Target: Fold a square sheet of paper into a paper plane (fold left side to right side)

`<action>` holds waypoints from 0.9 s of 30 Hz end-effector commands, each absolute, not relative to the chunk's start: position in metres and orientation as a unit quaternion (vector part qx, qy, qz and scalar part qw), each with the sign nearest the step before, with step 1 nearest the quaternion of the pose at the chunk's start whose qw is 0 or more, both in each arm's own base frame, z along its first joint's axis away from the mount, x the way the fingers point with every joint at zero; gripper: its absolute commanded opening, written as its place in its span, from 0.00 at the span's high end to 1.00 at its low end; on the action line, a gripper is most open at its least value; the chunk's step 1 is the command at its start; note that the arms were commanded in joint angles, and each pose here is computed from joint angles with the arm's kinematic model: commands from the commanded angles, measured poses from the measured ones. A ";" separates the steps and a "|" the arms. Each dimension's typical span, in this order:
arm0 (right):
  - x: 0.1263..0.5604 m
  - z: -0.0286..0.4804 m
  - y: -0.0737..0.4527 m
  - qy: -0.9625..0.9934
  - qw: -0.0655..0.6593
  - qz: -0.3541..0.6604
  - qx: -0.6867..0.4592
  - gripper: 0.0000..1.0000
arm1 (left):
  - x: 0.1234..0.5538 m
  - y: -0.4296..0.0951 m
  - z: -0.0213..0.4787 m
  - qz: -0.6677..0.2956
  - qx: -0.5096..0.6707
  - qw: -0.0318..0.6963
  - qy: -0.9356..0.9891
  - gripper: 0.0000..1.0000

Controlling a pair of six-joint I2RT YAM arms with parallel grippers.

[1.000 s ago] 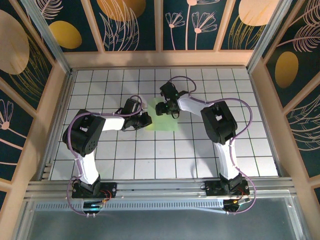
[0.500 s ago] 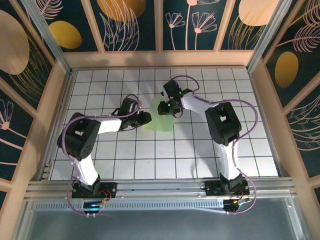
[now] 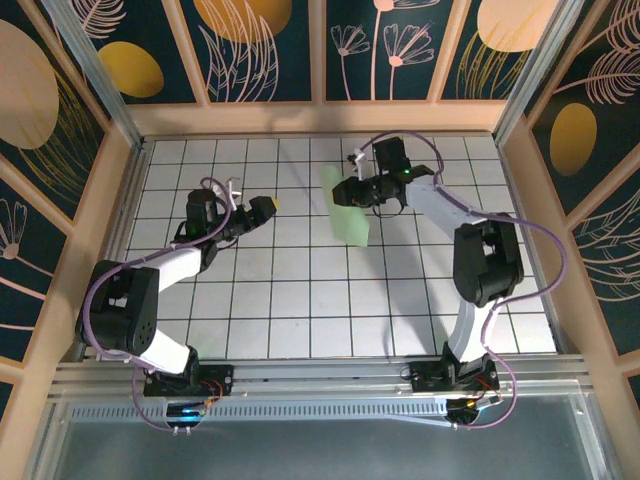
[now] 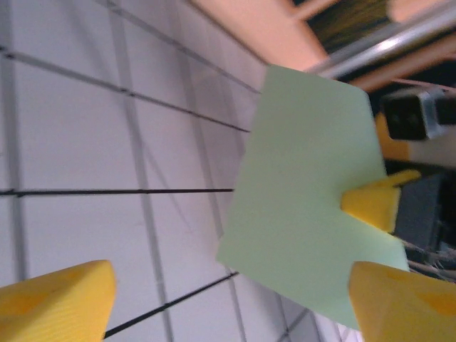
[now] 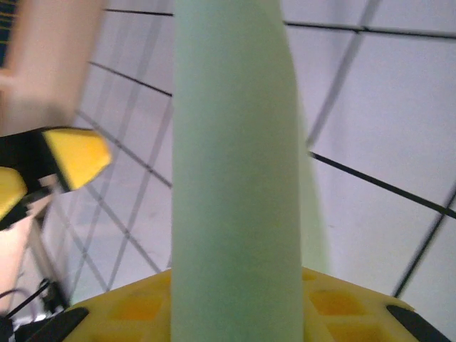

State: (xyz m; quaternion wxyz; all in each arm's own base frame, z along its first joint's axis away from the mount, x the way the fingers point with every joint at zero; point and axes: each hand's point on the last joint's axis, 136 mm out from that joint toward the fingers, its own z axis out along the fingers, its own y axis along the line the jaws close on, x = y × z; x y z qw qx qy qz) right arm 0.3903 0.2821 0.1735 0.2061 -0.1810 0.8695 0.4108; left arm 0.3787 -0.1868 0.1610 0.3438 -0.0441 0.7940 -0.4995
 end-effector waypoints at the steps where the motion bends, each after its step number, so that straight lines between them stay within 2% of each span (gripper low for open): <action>1: 0.356 0.235 0.295 0.796 0.230 0.490 -0.270 0.66 | 0.357 -0.205 0.233 -0.569 0.081 0.404 0.711 0.07; 3: 0.341 0.256 0.299 0.768 0.233 0.518 -0.296 0.67 | 0.352 -0.205 0.249 -0.574 0.101 0.423 0.694 0.02; 6: 0.320 0.281 0.304 0.730 0.236 0.552 -0.326 0.69 | 0.347 -0.207 0.267 -0.578 0.126 0.442 0.674 0.01; 10: 0.308 0.302 0.312 0.703 0.245 0.576 -0.339 0.79 | 0.348 -0.209 0.276 -0.581 0.136 0.444 0.669 0.01; 19: 0.338 0.268 0.310 0.750 0.236 0.553 -0.276 0.83 | 0.358 -0.204 0.253 -0.552 0.105 0.436 0.703 0.02; 27: 0.341 0.269 0.309 0.754 0.238 0.550 -0.269 0.84 | 0.362 -0.196 0.245 -0.527 0.080 0.445 0.720 0.01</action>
